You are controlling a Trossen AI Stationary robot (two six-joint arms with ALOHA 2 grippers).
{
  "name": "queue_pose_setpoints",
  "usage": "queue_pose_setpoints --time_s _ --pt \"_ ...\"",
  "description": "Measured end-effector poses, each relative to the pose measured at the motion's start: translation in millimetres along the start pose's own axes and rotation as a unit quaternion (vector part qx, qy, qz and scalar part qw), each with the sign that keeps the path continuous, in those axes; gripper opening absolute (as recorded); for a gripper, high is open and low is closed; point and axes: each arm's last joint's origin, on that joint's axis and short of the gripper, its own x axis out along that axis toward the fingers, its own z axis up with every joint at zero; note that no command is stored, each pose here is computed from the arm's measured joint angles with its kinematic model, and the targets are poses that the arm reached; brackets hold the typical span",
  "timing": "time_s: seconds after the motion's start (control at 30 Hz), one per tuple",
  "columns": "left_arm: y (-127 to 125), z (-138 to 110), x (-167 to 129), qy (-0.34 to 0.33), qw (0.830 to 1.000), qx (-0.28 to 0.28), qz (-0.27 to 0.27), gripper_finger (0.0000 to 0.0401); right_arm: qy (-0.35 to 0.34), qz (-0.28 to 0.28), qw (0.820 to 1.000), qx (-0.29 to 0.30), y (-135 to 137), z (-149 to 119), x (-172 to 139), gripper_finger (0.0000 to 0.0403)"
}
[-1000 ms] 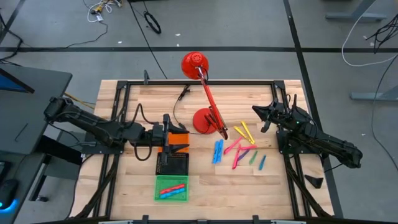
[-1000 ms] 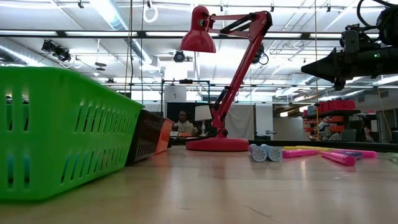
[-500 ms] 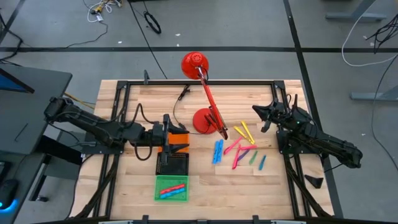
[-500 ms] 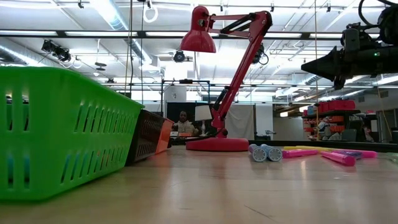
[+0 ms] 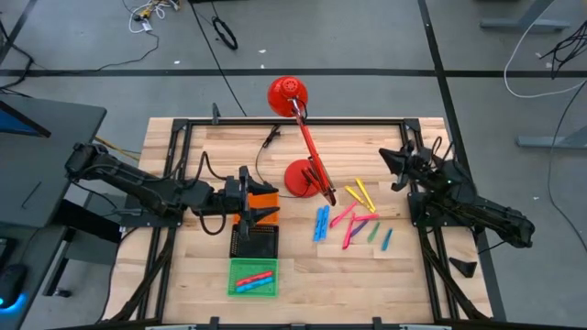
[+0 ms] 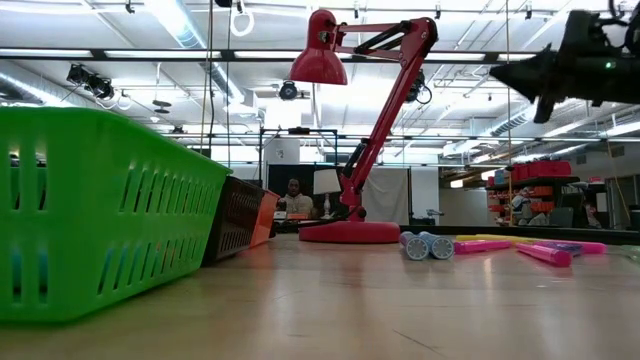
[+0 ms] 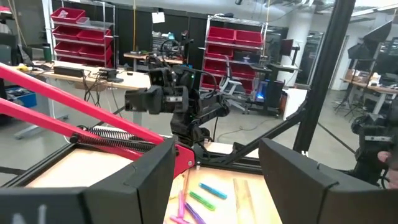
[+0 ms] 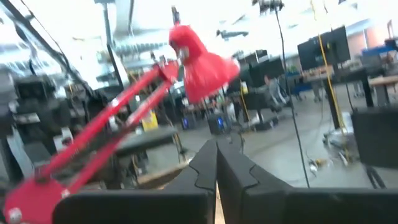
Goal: Pick & Place Markers
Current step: Put the right blue highlighter into the green bin
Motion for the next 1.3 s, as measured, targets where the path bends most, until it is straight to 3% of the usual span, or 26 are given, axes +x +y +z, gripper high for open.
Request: queue_pose_setpoints --time_s 0.13,0.27,0.47,0.77,0.97,1.13,1.3 --pt "0 0 0 0.0 1.0 0.0 0.0 0.0236 -0.041 0.015 0.999 -0.017 2 8 0 0.001" --pt "1 0 0 -0.001 1.0 -0.001 0.011 0.0236 -0.034 0.031 0.999 -0.028 6 16 0 0.001" --pt "1 0 0 -0.002 1.0 -0.001 0.016 0.0236 0.042 0.012 0.998 -0.046 12 42 4 0.001" --pt "1 0 0 -0.002 1.0 -0.001 0.016 0.0236 0.116 -0.017 0.993 -0.023 27 101 24 0.001" --pt "1 0 0 -0.002 1.0 -0.001 0.016 0.0236 0.12 0.065 0.989 -0.06 39 131 36 0.001" --pt "1 0 0 -0.002 1.0 -0.006 0.016 0.0236 0.116 0.065 0.991 0.004 42 142 40 0.001" --pt "1 0 0 -0.002 0.999 -0.027 0.016 0.0236 0.12 0.065 0.991 -0.006 42 142 39 0.0016"
